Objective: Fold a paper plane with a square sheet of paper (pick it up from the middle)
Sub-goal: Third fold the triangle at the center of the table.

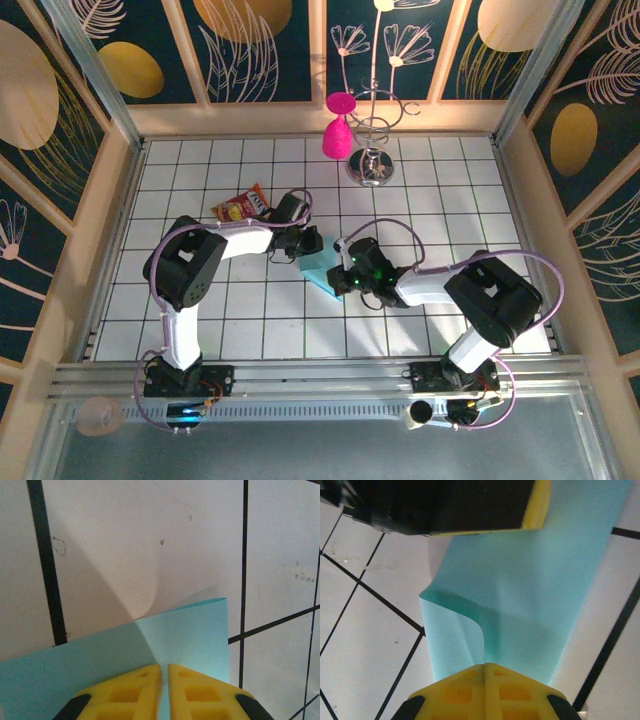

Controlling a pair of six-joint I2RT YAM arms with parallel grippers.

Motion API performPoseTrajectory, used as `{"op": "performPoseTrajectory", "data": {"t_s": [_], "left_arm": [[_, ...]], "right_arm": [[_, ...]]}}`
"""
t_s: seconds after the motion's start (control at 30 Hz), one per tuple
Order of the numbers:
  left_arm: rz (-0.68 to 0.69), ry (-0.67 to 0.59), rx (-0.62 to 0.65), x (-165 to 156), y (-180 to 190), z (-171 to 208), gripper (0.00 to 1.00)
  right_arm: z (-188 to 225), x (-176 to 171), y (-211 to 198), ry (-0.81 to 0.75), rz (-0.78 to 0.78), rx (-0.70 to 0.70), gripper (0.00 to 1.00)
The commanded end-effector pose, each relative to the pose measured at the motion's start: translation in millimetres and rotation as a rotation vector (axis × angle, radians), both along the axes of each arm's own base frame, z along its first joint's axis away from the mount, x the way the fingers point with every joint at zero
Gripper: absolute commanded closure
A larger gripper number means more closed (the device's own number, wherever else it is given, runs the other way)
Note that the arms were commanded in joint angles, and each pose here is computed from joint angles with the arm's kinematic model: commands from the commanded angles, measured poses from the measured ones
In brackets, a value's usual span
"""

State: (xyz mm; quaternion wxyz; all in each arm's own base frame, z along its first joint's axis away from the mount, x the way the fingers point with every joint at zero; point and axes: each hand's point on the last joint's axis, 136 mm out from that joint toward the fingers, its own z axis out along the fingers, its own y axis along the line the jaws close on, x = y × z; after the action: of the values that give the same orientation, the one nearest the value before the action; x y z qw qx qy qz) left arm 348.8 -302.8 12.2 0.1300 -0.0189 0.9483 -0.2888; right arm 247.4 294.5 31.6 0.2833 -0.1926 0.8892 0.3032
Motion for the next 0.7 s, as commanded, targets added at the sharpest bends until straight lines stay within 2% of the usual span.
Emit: {"op": "performPoseTrajectory", "data": {"t_s": [0.0,0.43,0.67], "left_arm": [[0.006,0.127,0.117,-28,21,-44,0.86],[0.002,0.109,0.092,-24,16,-34,0.86],[0.011,0.010,0.019,-5,4,11,0.84]], "right_arm": [[-5,8,-5,0.028,-0.059,-0.016,1.00],[-9,7,-3,0.049,-0.063,-0.005,1.00],[-17,5,-5,0.074,-0.068,-0.019,1.00]]}}
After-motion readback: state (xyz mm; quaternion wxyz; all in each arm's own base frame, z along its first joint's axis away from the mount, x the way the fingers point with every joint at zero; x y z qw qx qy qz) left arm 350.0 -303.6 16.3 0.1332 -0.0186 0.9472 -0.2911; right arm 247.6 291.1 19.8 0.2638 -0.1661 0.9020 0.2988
